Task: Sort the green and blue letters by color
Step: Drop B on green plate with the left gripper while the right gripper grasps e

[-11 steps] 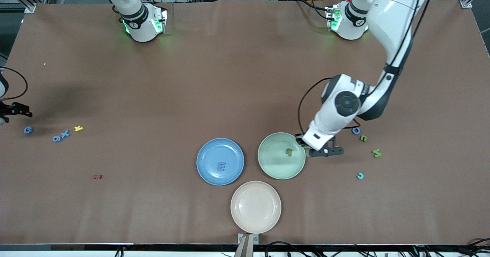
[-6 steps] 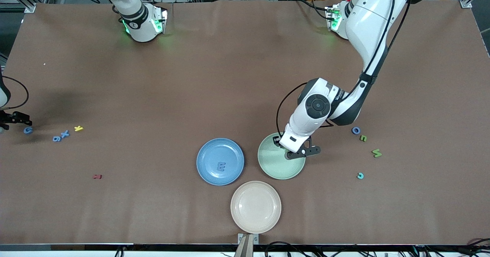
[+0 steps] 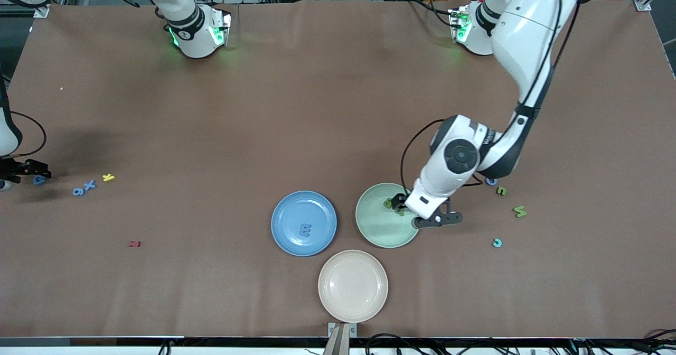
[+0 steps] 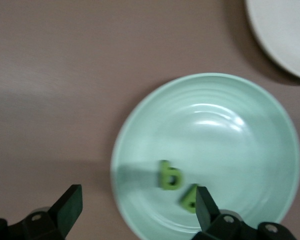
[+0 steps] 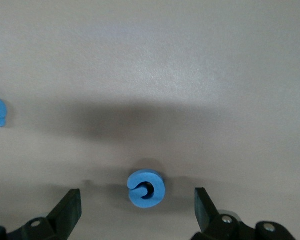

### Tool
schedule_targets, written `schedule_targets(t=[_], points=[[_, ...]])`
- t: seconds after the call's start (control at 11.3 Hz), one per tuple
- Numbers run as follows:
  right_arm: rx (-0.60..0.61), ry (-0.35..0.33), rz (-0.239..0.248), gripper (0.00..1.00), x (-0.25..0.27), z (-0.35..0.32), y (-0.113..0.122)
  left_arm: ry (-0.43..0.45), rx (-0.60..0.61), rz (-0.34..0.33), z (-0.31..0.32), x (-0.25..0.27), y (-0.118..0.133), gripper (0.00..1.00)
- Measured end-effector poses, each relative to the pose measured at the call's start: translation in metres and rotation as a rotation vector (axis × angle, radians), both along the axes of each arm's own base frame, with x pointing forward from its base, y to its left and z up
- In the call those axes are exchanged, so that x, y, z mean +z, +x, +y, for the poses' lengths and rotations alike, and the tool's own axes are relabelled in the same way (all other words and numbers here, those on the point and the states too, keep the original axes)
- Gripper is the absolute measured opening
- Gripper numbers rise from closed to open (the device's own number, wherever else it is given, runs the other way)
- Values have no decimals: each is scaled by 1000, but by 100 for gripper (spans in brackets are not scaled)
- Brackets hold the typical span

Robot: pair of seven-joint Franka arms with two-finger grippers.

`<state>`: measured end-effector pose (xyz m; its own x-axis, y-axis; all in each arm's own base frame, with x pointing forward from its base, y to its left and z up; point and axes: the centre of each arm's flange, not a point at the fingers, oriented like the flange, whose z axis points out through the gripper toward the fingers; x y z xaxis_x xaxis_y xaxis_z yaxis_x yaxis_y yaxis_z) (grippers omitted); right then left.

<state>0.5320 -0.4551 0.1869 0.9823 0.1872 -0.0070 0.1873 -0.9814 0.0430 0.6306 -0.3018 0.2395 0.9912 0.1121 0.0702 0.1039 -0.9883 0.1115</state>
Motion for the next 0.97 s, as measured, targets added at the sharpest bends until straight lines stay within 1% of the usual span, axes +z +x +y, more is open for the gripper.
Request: schedule_targets(t=[0.18,0.44,0.62,0.71,0.89,0.97], points=[[-3,0,1,100,-3,-2,-2,26,-92,17,53,-5,4,100],[-3,-1,0,100,-3,-2,-1,113,-227,23,126,-15,2,100],[-9,-19,-19,100,-4,-8,-3,171,-305,29,168,-24,-2,100],[-12,-23,-24,100,-6,-10,-4,179,-334,26,187,-30,-5,100],[-13,-25,-27,100,-8,-10,-4,162,-377,4,227,-46,-15,100],[-15,-24,-27,100,-9,-10,-4,156,-386,3,248,-51,-18,100]])
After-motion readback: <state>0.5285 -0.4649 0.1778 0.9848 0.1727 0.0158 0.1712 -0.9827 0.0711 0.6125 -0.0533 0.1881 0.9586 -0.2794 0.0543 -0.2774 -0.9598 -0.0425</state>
